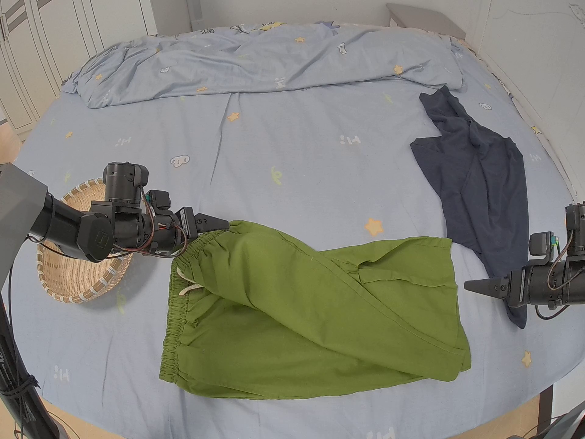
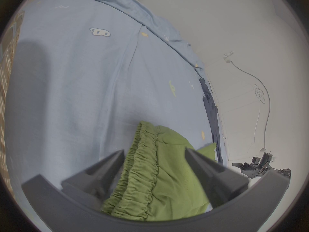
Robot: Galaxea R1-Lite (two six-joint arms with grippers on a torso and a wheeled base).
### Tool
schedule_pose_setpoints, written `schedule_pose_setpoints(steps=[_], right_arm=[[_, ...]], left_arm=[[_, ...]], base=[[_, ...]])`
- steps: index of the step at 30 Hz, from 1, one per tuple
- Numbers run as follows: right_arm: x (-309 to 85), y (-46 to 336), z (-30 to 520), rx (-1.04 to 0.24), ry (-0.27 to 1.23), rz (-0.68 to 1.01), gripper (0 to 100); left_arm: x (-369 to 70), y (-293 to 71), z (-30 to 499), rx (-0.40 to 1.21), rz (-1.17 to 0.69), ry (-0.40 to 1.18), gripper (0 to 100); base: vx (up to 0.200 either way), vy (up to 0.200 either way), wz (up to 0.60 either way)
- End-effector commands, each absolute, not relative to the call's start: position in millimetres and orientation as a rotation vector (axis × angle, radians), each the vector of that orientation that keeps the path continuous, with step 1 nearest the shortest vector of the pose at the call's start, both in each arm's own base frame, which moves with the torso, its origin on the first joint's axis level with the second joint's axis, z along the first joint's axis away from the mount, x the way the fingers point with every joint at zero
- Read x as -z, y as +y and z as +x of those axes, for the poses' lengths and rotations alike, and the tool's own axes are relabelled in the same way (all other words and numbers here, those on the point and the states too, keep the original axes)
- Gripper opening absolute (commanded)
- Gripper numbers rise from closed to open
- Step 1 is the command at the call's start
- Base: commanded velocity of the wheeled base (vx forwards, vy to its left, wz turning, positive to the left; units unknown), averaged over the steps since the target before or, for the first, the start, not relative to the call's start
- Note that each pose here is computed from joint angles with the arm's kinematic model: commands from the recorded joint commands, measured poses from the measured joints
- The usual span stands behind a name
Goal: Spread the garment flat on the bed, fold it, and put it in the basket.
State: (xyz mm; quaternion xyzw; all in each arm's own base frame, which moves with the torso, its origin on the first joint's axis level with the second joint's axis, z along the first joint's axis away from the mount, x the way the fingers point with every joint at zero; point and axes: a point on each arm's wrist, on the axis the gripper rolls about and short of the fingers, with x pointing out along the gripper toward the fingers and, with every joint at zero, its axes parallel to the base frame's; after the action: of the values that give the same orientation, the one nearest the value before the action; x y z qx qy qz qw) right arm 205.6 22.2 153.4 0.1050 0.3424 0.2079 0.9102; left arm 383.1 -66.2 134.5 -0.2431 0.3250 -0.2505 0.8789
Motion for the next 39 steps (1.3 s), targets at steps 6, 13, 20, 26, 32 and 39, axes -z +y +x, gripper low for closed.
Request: schedule_pose_setpoints(steps=[6, 13, 20, 26, 32, 39], right_arm=[[-152.1, 23.1, 206.0, -0.432, 0.713, 0.216, 100], [-152.4, 23.4, 205.7, -0.432, 0.712, 0.216, 100], [-153.0, 22.2, 206.6, -0.427, 0.709, 0.225, 100], [-146.8, 21.5, 210.1, -0.412, 0.747, 0.259, 100], [-118.7, 23.9, 205.0, -0.396, 0.881, 0.313, 100], [-77.6, 25.0, 219.9, -0.371, 1.043, 0.34, 100]], left_arm=[[-135.3, -66.4, 383.1, 0.525, -0.505, 0.67, 0], [-141.9, -64.4, 382.8, 0.527, -0.502, 0.632, 0], [-172.4, -49.5, 372.1, 0.524, -0.496, 0.487, 0], [-168.1, -44.5, 366.3, 0.516, -0.493, 0.492, 0], [-161.0, -49.0, 366.1, 0.523, -0.491, 0.51, 0], [-160.4, -50.0, 364.6, 0.526, -0.492, 0.516, 0]], base=[[0.0, 0.0, 0.0], [0.0, 0.0, 0.0], [0.0, 0.0, 0.0], [0.0, 0.0, 0.0], [0.0, 0.0, 0.0], [0.0, 0.0, 0.0]])
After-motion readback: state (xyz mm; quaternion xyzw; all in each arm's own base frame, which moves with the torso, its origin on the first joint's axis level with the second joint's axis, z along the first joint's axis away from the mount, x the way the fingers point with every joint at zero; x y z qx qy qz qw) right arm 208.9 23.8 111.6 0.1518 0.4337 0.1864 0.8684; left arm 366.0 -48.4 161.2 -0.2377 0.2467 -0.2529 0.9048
